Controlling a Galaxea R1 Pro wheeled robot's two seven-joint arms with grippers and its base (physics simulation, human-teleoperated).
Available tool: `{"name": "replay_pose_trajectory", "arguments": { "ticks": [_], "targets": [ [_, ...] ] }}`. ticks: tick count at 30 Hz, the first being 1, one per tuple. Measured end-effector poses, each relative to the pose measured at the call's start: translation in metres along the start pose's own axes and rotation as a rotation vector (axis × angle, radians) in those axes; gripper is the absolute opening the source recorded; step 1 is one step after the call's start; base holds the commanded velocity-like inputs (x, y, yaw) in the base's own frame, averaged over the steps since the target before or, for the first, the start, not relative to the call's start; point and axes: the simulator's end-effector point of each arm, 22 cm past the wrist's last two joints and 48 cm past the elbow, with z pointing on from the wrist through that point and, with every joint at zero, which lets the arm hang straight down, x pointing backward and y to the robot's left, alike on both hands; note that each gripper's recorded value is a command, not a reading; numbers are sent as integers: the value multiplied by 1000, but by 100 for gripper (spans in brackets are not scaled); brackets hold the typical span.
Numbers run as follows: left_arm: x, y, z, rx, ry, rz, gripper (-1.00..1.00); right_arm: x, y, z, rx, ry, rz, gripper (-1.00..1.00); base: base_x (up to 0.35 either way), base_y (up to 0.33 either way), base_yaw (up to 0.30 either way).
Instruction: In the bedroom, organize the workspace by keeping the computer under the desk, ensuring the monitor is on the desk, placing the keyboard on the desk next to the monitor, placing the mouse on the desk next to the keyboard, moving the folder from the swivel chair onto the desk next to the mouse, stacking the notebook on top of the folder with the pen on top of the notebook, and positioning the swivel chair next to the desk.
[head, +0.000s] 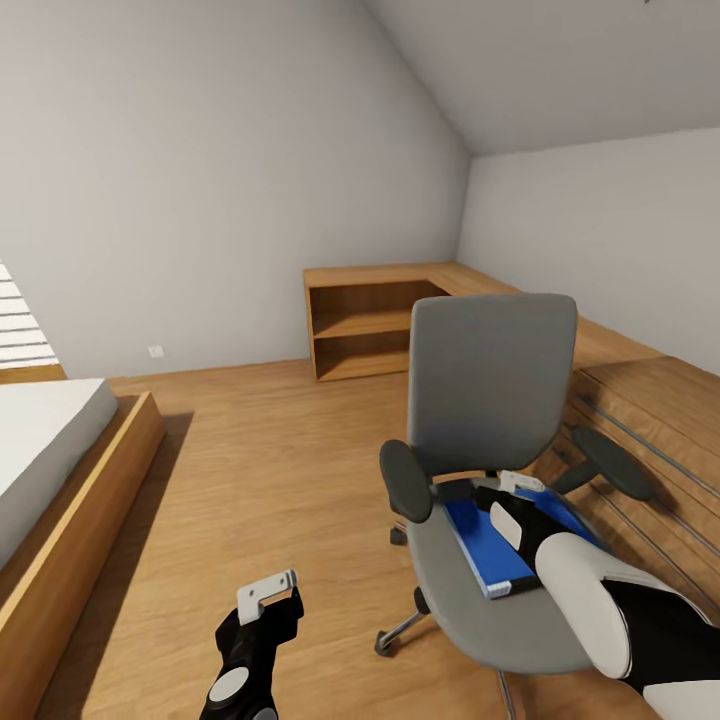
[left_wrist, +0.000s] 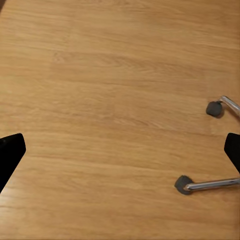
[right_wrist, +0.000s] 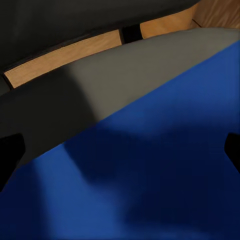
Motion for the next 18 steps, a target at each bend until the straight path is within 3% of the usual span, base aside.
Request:
{"name": "replay_pose_trajectory", "arguments": {
  "ticks": [12, 18],
  "targets": [
    [-2, 0, 0, 1, -7, 0, 100, -1, -1, 0, 2, -2, -1, 100, 7, 0, 0],
    [-3, 1, 0, 0, -11, 0, 100, 0, -1, 0, 2, -1, -1, 100, 171, 0, 0]
  ]
}}
